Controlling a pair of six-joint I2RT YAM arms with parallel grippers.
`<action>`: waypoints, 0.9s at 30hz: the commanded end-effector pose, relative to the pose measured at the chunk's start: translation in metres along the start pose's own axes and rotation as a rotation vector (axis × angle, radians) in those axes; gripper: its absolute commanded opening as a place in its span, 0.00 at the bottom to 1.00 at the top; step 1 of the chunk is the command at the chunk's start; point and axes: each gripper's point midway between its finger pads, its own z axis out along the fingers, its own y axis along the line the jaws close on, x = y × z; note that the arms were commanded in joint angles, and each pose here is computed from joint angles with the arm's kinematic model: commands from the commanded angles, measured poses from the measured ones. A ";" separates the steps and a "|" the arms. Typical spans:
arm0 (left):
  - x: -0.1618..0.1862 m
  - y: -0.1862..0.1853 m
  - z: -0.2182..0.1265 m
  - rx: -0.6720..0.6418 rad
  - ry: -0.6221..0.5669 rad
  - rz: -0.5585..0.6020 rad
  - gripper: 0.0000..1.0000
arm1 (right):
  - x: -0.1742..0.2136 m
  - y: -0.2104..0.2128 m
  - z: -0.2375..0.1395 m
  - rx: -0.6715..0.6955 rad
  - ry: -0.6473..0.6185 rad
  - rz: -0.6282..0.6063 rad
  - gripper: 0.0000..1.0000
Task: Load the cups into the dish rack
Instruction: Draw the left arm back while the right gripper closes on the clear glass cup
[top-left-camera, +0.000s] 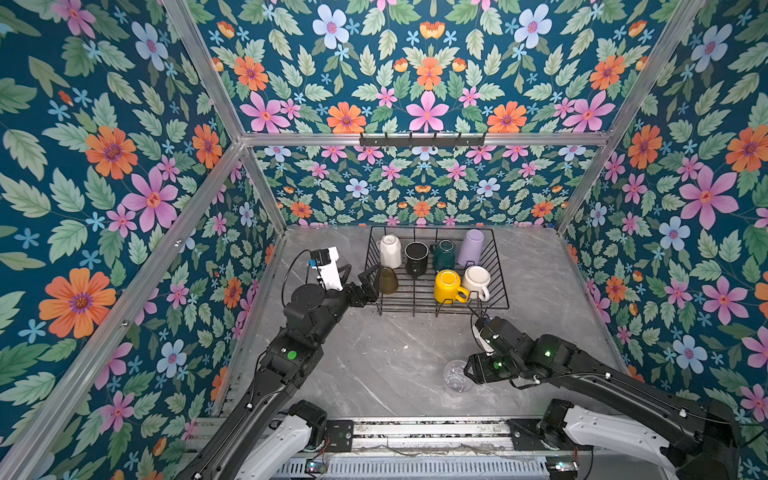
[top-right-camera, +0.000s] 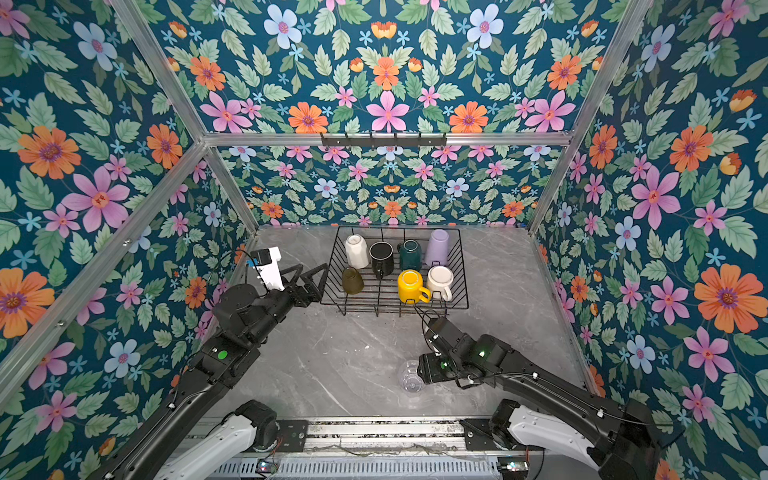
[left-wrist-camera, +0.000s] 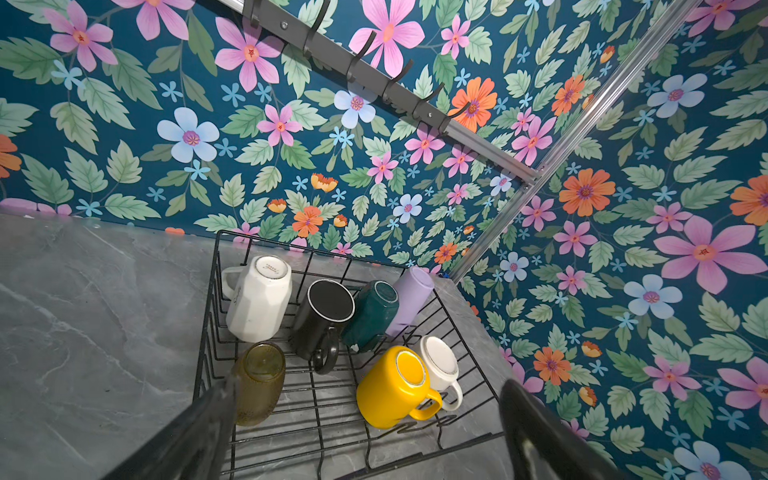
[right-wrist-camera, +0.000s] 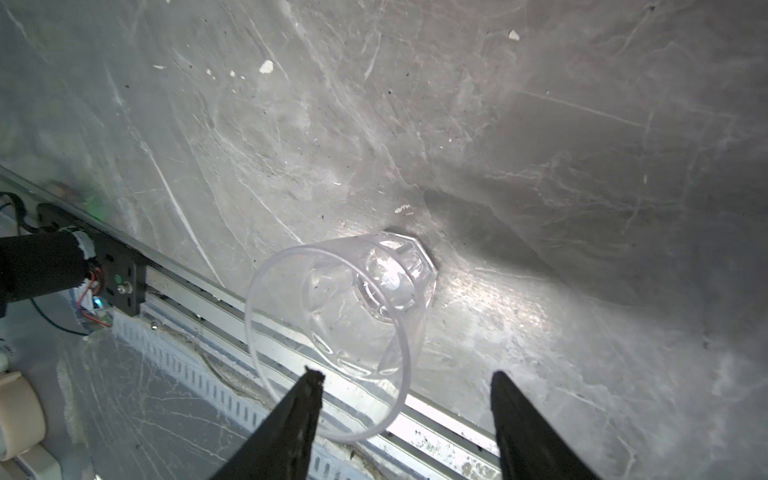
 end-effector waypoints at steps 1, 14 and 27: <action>-0.007 -0.003 -0.001 0.011 -0.029 -0.008 1.00 | -0.003 -0.006 0.005 0.043 -0.019 0.014 0.58; -0.005 -0.001 -0.005 0.010 -0.028 -0.017 1.00 | -0.010 -0.003 0.025 0.127 -0.029 -0.033 0.42; -0.004 0.003 -0.013 -0.005 -0.037 -0.017 1.00 | -0.015 0.004 0.036 0.138 -0.022 -0.064 0.19</action>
